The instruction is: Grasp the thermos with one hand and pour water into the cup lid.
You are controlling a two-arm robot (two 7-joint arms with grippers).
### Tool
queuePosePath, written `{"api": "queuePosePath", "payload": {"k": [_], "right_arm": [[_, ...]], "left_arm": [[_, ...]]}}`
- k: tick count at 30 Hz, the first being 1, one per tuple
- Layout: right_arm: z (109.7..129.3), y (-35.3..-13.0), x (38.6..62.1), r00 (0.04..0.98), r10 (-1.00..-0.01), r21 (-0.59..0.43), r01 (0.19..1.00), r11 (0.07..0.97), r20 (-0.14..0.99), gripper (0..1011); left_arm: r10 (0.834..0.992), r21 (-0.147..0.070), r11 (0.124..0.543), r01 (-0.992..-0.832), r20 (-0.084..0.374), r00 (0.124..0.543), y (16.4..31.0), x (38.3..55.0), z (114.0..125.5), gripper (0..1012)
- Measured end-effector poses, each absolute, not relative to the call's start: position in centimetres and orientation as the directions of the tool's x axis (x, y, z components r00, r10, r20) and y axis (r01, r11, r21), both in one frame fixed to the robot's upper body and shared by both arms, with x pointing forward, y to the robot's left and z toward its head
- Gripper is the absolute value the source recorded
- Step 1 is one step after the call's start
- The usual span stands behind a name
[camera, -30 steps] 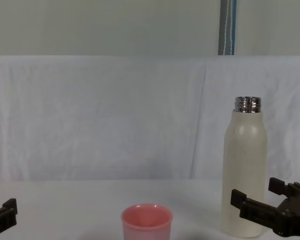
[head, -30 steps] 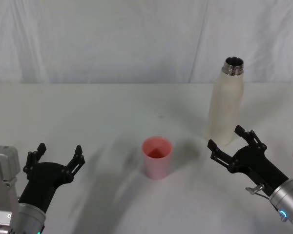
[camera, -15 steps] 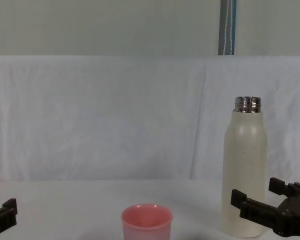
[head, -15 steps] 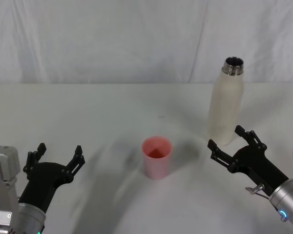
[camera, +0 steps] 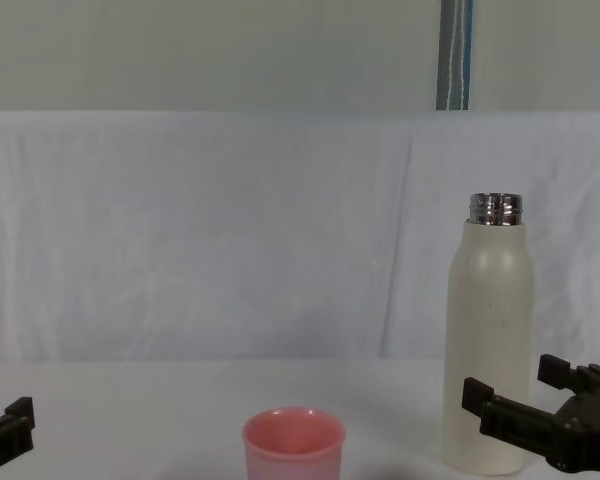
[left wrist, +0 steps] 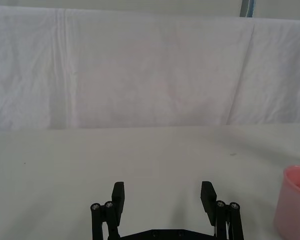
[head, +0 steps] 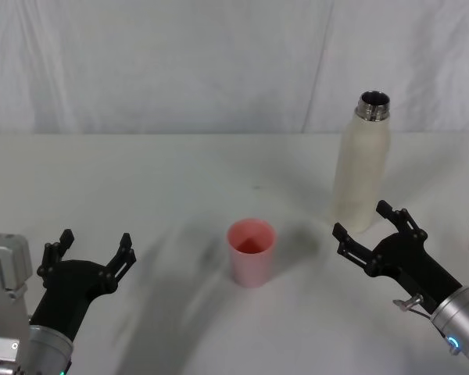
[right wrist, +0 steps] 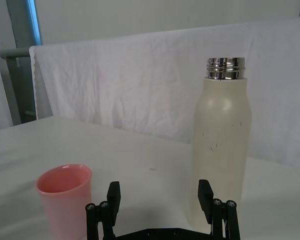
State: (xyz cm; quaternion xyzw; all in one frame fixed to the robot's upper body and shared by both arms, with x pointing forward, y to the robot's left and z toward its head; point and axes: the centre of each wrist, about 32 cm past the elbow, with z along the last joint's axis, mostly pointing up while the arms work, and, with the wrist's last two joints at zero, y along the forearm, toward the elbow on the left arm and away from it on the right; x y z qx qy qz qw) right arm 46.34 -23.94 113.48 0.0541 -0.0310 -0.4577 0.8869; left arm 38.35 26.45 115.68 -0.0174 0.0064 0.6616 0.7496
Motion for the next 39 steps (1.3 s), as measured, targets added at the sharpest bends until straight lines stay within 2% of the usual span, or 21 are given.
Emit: {"api": "queuePosePath", "payload": {"k": [39], "right_arm": [[113.49,-23.93,46.34,0.578,-0.816,0.124,0.809,0.574,0.006,1001]], "left_arm": [[0.992,-0.018,0.124,-0.992,-0.033,0.124,26.45,38.35,115.68,1001]]}}
